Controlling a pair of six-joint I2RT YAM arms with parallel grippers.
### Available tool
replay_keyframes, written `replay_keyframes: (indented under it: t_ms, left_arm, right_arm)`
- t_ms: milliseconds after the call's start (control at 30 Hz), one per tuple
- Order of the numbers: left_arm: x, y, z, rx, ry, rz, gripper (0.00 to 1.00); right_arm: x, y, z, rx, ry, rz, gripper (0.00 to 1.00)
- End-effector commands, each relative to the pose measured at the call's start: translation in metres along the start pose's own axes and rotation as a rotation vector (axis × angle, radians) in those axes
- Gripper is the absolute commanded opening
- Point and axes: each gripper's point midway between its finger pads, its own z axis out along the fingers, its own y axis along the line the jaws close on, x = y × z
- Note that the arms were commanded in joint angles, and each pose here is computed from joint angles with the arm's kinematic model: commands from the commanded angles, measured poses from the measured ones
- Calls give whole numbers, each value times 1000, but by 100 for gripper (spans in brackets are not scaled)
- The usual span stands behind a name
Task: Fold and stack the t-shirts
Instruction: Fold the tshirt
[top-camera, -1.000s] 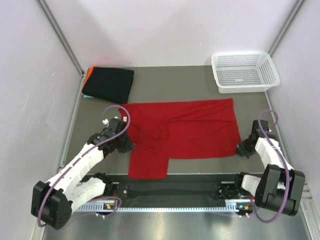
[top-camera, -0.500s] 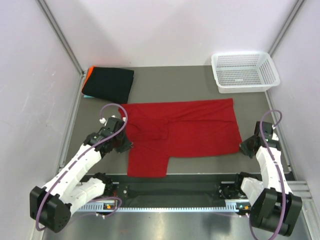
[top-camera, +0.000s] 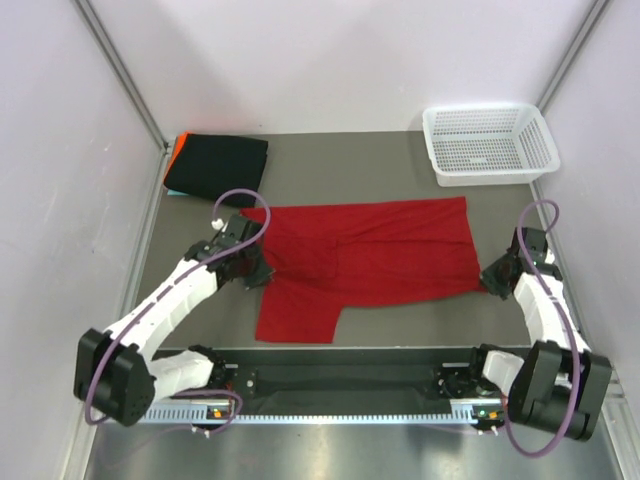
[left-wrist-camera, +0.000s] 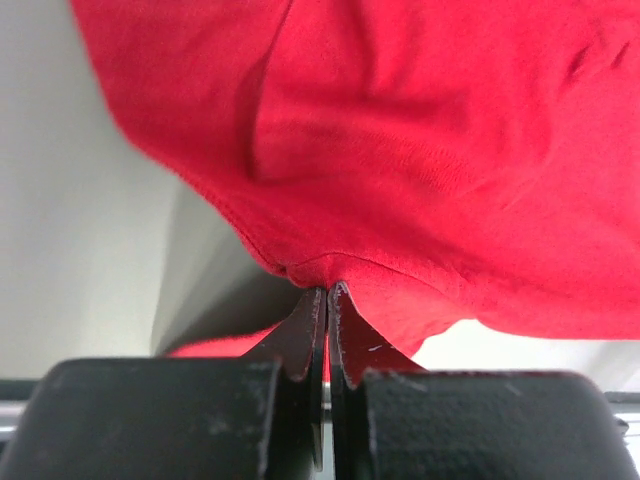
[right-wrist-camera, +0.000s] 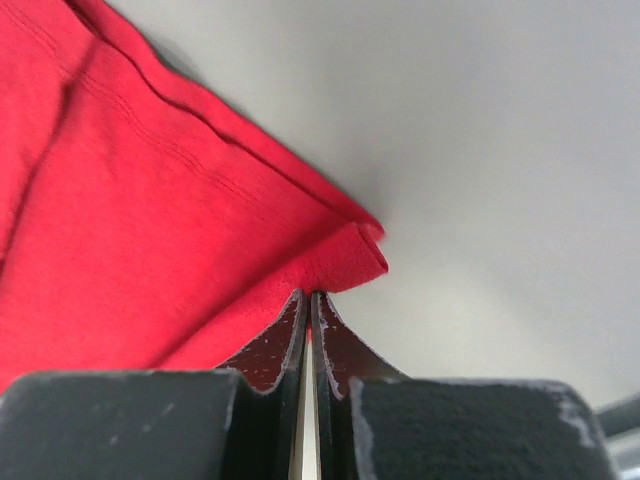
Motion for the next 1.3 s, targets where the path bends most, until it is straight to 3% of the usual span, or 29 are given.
replay_keyframes:
  t_ms: [0, 333, 733, 1267]
  left_arm:
    - [-34, -29, -2, 54, -91, 18, 0]
    - [-77, -41, 4, 18, -128, -3, 0]
    - [-114, -31, 32, -53, -106, -18, 0]
    - [-117, -6, 43, -151, -52, 22, 0]
  right_arm:
    - [-39, 33, -1, -104, -89, -41, 0]
    - [-67, 61, 14, -106, -38, -105, 0]
    - [-71, 92, 37, -179, 47, -140, 0]
    - [-59, 114, 64, -128, 125, -184, 1]
